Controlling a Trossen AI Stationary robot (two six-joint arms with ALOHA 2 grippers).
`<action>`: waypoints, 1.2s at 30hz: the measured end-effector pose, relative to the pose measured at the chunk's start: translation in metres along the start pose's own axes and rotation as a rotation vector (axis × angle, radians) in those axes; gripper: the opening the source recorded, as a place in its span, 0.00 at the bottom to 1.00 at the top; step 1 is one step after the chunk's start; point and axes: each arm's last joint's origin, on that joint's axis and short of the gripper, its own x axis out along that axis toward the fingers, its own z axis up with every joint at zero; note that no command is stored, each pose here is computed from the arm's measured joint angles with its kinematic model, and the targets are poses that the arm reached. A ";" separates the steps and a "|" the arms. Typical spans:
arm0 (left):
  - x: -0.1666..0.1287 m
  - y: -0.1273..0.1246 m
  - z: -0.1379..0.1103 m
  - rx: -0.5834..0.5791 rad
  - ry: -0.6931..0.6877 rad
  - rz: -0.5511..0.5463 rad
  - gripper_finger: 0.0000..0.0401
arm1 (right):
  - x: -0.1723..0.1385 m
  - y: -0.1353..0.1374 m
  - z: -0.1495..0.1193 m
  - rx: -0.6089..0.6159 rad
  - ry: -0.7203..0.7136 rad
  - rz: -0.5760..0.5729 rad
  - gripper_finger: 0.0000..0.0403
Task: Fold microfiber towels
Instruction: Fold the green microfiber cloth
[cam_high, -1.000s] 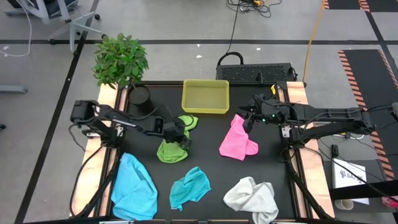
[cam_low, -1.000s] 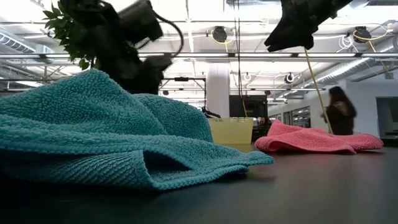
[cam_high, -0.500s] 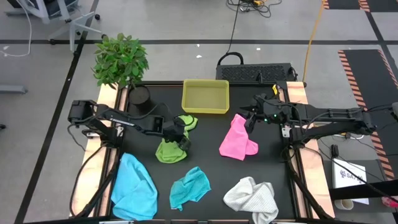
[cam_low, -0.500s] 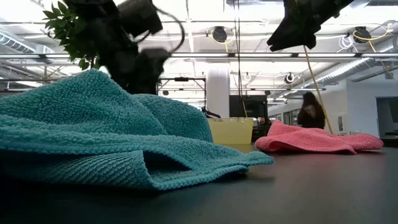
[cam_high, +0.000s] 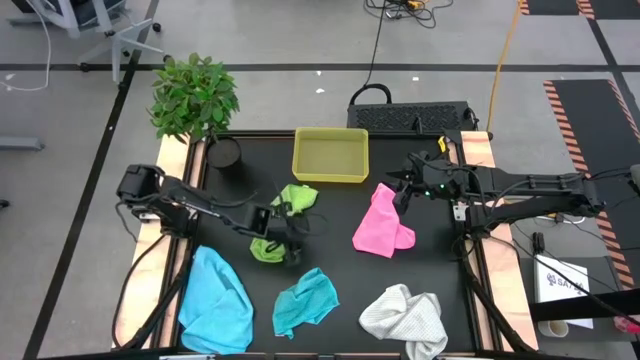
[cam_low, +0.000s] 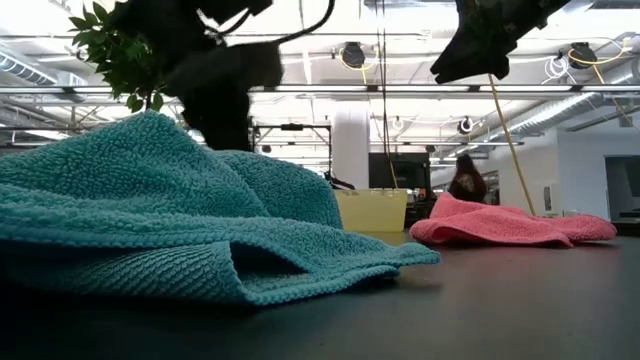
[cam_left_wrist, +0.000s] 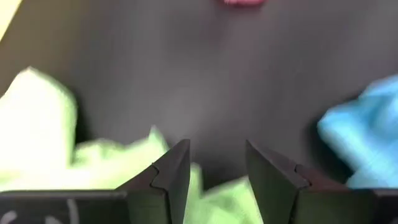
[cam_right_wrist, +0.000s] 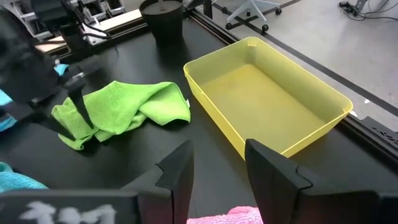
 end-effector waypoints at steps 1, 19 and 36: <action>0.003 -0.002 -0.002 0.025 0.004 0.020 0.38 | 0.000 0.000 0.000 0.005 -0.002 0.001 0.34; 0.014 0.007 -0.008 0.015 0.046 0.175 0.38 | 0.000 0.001 -0.001 0.028 0.015 0.022 0.34; 0.031 0.004 -0.012 -0.013 0.071 0.163 0.38 | 0.000 0.001 -0.001 0.023 0.014 0.021 0.34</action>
